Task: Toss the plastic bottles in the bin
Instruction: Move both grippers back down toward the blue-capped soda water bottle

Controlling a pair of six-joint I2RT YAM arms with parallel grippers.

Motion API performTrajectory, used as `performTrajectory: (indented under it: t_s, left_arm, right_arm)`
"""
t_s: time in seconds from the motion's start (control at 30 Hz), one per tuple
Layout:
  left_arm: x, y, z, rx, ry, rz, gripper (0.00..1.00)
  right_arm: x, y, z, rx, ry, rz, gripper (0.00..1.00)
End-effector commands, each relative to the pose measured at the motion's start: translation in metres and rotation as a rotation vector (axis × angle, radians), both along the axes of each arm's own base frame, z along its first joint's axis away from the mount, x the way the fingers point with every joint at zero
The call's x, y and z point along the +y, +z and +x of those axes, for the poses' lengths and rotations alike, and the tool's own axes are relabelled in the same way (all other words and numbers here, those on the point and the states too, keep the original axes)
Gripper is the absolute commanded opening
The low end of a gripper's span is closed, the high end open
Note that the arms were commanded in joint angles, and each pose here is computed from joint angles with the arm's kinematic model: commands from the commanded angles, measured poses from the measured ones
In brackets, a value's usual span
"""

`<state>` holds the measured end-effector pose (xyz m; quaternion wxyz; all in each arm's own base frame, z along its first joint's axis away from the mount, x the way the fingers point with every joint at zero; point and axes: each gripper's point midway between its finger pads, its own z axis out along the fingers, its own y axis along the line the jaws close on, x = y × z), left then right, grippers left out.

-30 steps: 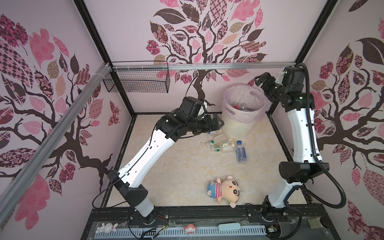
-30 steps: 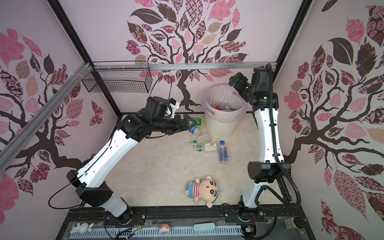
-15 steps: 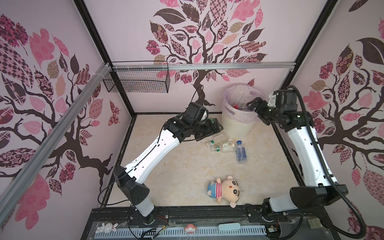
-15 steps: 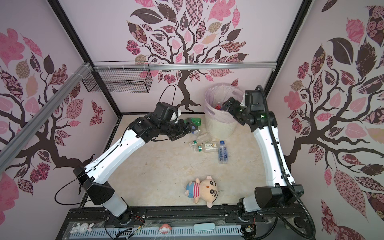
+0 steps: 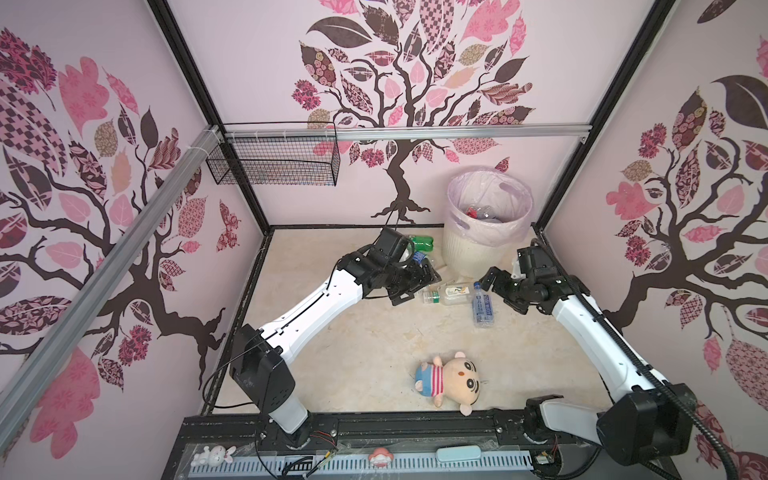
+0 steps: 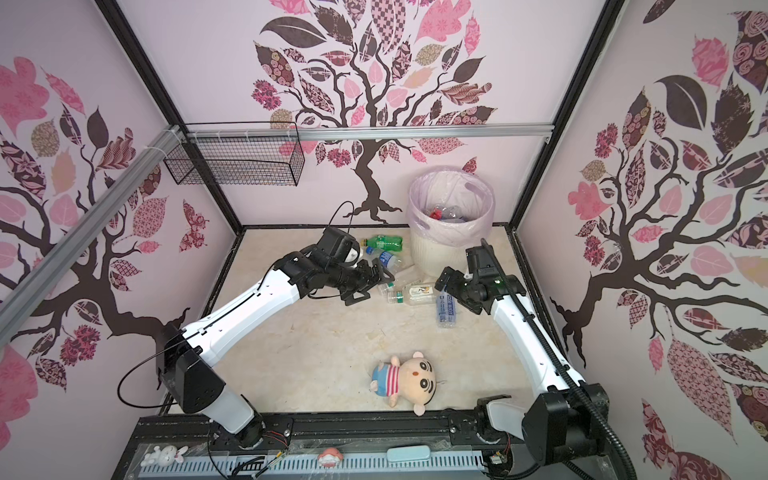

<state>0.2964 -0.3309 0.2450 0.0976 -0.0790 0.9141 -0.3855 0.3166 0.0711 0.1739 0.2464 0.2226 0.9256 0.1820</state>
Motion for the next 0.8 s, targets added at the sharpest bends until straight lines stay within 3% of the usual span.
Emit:
performTrajectory:
  t_s: [0.0, 0.13, 0.43, 0.77]
  left_arm:
    - [0.002, -0.002, 0.001, -0.002, 0.003, -0.024, 0.97]
    - [0.003, -0.008, 0.008, 0.016, 0.02, -0.009, 0.97]
    - [-0.015, -0.028, 0.017, 0.072, -0.003, -0.031, 0.97]
    - [0.007, -0.036, 0.01, 0.104, 0.039, 0.0, 0.97]
  right_arm:
    - [-0.007, -0.003, 0.004, -0.059, 0.011, -0.056, 1.0]
    - [-0.009, -0.032, 0.008, 0.012, 0.026, -0.051, 0.99]
    - [-0.008, -0.058, 0.042, 0.03, 0.068, -0.068, 0.99]
    - [0.017, -0.08, 0.071, 0.085, 0.125, -0.006, 1.0]
